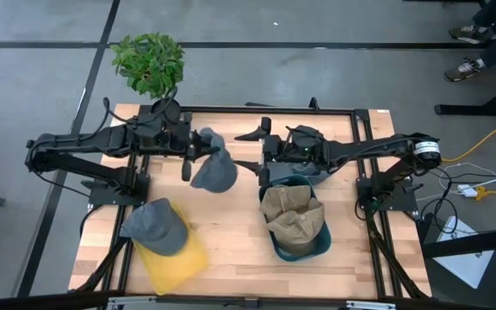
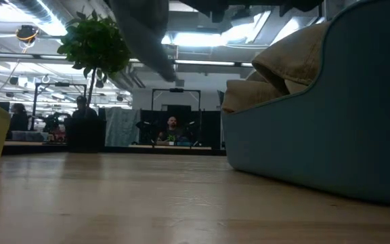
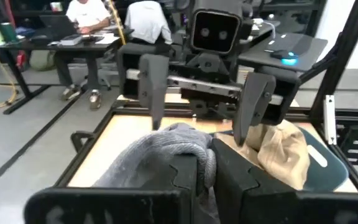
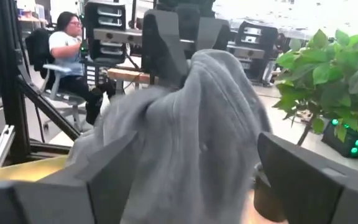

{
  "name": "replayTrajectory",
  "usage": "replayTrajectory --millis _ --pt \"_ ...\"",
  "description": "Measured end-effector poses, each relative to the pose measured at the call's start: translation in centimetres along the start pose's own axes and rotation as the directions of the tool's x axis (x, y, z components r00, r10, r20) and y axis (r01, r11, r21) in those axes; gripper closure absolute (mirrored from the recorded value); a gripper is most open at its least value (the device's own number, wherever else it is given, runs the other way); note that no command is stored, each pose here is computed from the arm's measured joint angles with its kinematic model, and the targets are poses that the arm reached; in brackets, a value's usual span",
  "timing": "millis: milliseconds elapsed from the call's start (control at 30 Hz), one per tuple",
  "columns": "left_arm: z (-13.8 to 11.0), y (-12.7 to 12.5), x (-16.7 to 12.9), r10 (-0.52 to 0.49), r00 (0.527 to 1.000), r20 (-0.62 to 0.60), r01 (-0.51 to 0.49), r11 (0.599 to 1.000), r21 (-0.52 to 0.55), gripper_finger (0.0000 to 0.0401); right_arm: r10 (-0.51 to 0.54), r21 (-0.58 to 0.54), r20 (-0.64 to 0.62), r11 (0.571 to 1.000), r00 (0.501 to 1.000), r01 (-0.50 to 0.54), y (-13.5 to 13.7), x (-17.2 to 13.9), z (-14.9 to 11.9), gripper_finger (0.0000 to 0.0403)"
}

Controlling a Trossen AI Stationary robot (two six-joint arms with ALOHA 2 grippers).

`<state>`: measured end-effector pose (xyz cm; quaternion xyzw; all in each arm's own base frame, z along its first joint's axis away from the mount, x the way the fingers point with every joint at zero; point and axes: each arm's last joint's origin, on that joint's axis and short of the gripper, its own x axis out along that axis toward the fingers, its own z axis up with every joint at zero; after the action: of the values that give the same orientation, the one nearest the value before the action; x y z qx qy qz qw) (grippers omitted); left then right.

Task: Pick & Place hat
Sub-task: Put the top blue cap into the yellow bin

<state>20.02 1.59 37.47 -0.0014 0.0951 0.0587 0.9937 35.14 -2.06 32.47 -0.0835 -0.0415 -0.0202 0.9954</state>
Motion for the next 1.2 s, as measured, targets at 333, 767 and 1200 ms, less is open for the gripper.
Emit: replayTrajectory --millis 333,767,1200 --pt "0.3 -0.4 2.7 -0.082 0.994 0.069 0.077 0.995 0.068 0.0375 0.016 0.008 0.016 1.0 1.0 -0.016 0.1 0.3 -0.2 0.0068" --pt "0.6 -0.5 2.5 -0.125 0.987 0.103 0.118 0.99 0.074 0.0375 0.032 0.018 -0.022 0.999 0.999 -0.032 0.4 0.3 -0.6 0.017" --pt "0.4 -0.3 -1.3 -0.131 0.991 0.029 0.131 0.991 -0.012 0.0375 0.284 0.148 0.0 0.948 0.959 -0.28 1.1 0.2 -0.7 0.0206"
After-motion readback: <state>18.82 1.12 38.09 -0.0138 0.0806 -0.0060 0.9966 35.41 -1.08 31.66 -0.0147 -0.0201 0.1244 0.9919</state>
